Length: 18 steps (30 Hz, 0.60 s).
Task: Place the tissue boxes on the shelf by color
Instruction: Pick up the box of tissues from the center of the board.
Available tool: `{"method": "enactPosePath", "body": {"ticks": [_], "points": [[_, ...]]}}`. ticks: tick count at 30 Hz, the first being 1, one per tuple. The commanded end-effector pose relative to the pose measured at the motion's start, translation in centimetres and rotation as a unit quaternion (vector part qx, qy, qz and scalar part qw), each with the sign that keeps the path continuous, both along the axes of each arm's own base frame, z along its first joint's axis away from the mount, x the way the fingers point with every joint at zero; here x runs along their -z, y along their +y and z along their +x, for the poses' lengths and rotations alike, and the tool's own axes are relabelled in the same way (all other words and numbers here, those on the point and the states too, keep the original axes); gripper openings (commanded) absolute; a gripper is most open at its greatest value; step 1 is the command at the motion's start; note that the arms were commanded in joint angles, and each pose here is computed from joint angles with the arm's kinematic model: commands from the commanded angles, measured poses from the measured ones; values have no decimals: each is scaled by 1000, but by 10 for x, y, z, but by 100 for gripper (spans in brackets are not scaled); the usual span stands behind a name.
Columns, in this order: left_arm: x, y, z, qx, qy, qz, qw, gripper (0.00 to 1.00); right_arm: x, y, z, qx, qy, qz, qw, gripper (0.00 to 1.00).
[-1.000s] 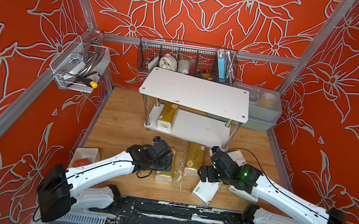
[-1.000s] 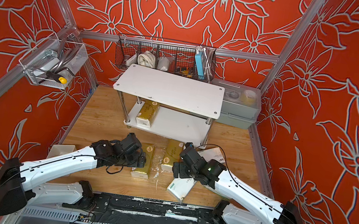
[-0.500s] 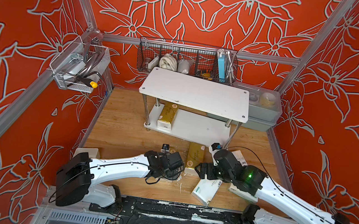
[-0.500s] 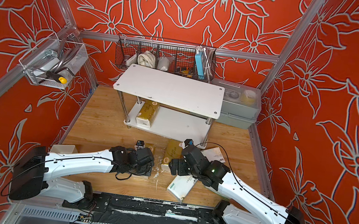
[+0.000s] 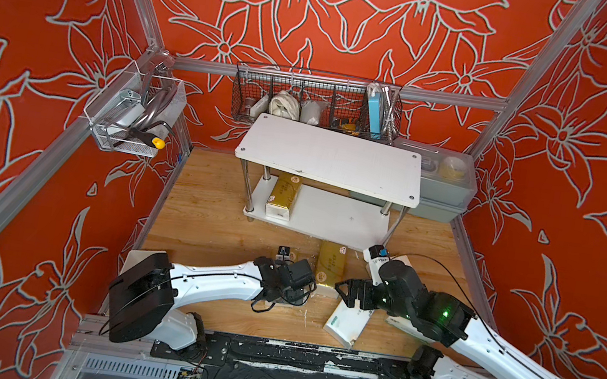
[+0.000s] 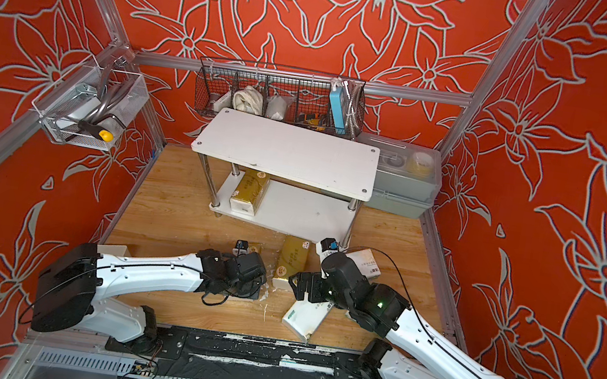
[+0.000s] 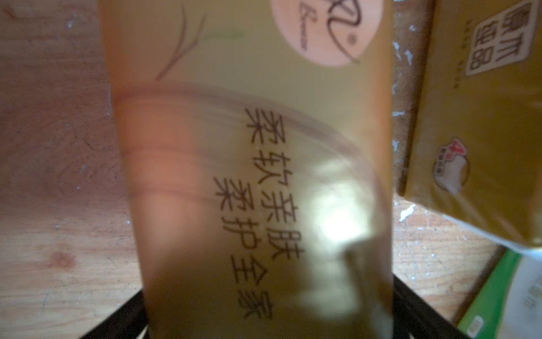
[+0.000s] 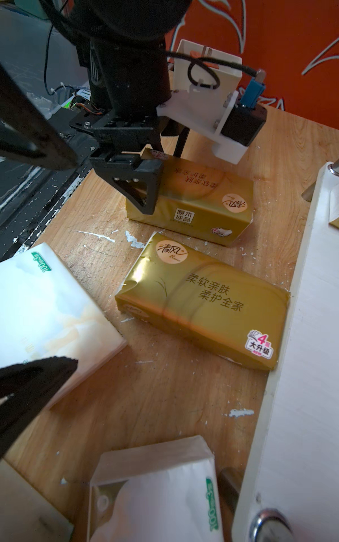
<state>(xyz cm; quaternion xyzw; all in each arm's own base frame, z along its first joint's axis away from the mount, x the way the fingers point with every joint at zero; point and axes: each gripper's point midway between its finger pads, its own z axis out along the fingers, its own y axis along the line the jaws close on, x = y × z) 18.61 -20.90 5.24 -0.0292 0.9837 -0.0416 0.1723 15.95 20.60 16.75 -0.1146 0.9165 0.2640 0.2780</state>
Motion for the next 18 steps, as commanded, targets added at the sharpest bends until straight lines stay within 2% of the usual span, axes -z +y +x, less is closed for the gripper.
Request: {"method": "enactPosePath", "body": {"ticks": [1, 10, 18], "points": [[9, 6, -3, -2, 2, 16, 1000, 92, 8, -4, -9, -3, 18, -1, 1000, 99], [5, 10, -1, 10, -7, 33, 999, 78, 6, -7, -13, -9, 16, 7, 1000, 99], [-27, 24, 0, 30, -42, 37, 998, 77, -3, 0, -18, -27, -1, 57, 998, 99]]}}
